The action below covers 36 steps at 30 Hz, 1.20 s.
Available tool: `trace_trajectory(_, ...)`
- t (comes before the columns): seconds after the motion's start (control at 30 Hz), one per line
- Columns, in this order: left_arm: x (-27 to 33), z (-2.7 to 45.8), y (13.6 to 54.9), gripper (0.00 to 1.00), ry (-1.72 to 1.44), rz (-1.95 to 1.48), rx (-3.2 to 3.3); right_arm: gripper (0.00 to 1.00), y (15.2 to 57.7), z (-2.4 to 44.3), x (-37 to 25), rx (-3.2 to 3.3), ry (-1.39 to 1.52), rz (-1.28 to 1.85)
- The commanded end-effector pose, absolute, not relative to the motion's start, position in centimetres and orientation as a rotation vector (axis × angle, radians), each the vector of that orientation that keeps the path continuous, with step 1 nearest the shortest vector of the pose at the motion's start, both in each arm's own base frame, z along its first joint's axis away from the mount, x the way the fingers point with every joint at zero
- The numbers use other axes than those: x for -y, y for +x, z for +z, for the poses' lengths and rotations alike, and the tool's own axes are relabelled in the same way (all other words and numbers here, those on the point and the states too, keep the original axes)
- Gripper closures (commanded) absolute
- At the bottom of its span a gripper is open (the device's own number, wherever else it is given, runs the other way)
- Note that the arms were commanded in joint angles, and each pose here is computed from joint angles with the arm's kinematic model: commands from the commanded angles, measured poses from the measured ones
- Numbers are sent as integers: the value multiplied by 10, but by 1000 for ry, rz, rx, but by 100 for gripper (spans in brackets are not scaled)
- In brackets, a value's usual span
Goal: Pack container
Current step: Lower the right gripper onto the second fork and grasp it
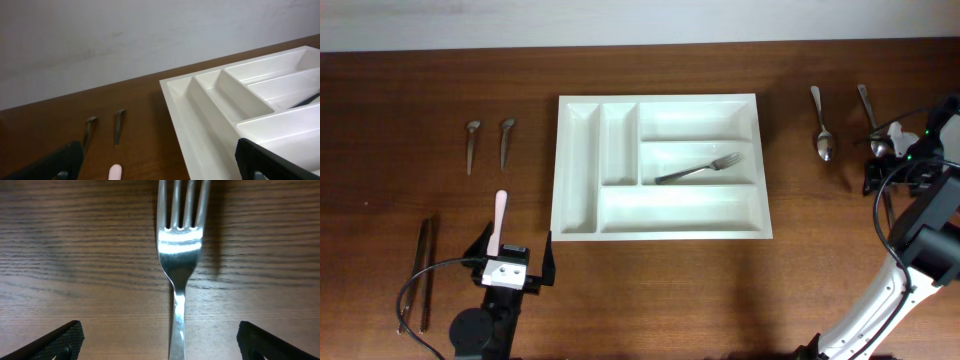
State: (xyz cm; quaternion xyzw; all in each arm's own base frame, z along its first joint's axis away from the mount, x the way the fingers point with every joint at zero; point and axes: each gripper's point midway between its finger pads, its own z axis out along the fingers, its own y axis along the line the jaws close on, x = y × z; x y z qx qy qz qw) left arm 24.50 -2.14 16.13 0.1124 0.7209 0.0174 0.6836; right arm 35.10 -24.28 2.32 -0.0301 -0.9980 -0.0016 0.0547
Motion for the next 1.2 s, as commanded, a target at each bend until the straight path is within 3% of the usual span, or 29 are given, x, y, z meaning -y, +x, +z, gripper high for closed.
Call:
trace_trajectory(0.0, 19, 160, 245, 1, 234, 38, -1617, 1, 346, 4, 241, 2991, -95, -43)
trace_trajectory(1.17, 19, 160, 245, 1, 234, 38, -1617, 1, 330, -31, 243, 2958, -133, -68)
